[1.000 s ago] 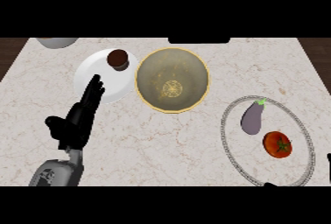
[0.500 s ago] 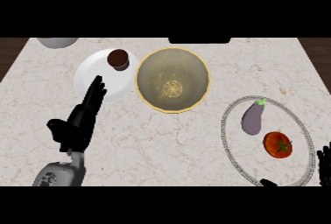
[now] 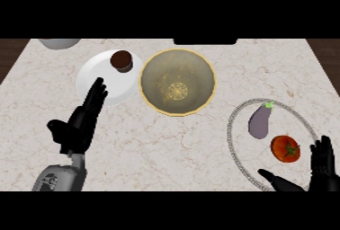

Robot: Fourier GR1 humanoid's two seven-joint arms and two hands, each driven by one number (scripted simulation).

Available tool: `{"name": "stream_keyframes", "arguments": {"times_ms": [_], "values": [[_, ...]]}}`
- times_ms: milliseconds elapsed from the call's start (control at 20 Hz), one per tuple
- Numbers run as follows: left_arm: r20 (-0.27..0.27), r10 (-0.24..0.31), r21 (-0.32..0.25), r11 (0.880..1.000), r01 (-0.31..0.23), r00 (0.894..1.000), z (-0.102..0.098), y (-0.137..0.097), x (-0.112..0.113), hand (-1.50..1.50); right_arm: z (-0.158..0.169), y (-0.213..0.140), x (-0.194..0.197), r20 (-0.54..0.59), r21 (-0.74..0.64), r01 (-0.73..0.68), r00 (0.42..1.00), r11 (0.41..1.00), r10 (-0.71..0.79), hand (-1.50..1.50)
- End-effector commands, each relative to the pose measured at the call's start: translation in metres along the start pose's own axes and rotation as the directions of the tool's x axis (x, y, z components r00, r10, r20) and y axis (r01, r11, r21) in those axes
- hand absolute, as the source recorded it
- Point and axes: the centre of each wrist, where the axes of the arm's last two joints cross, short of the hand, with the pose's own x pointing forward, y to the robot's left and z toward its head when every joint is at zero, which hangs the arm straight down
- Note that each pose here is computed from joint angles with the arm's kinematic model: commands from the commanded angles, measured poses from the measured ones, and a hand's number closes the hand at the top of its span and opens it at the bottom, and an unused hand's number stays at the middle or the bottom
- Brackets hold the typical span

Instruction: Pick the tomato from the placemat and place it in the bowl

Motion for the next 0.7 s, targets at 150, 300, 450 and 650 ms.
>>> {"name": "stream_keyframes", "arguments": {"times_ms": [150,300,450,650], "values": [[-0.001,0.005,0.009,1.0,-0.005,1.0,0.0,0.009,0.002,0.0,-0.013,-0.014,-0.01,-0.064,-0.065,-0.126,0.99,0.99,0.122,-1.5],[0.009,0.001,0.004,1.0,-0.001,1.0,-0.012,-0.018,0.006,0.0,-0.029,0.019,-0.038,-0.089,-0.032,-0.18,0.98,0.983,0.176,-1.5],[0.015,-0.019,-0.013,1.0,0.019,1.0,0.002,0.003,-0.001,0.0,-0.034,-0.003,-0.032,-0.112,-0.012,-0.199,0.974,0.98,0.197,-1.5],[-0.014,-0.01,0.006,1.0,0.01,1.0,0.006,-0.014,0.019,0.0,-0.019,0.027,-0.035,-0.074,0.019,-0.153,0.985,0.988,0.154,-1.5]]}}
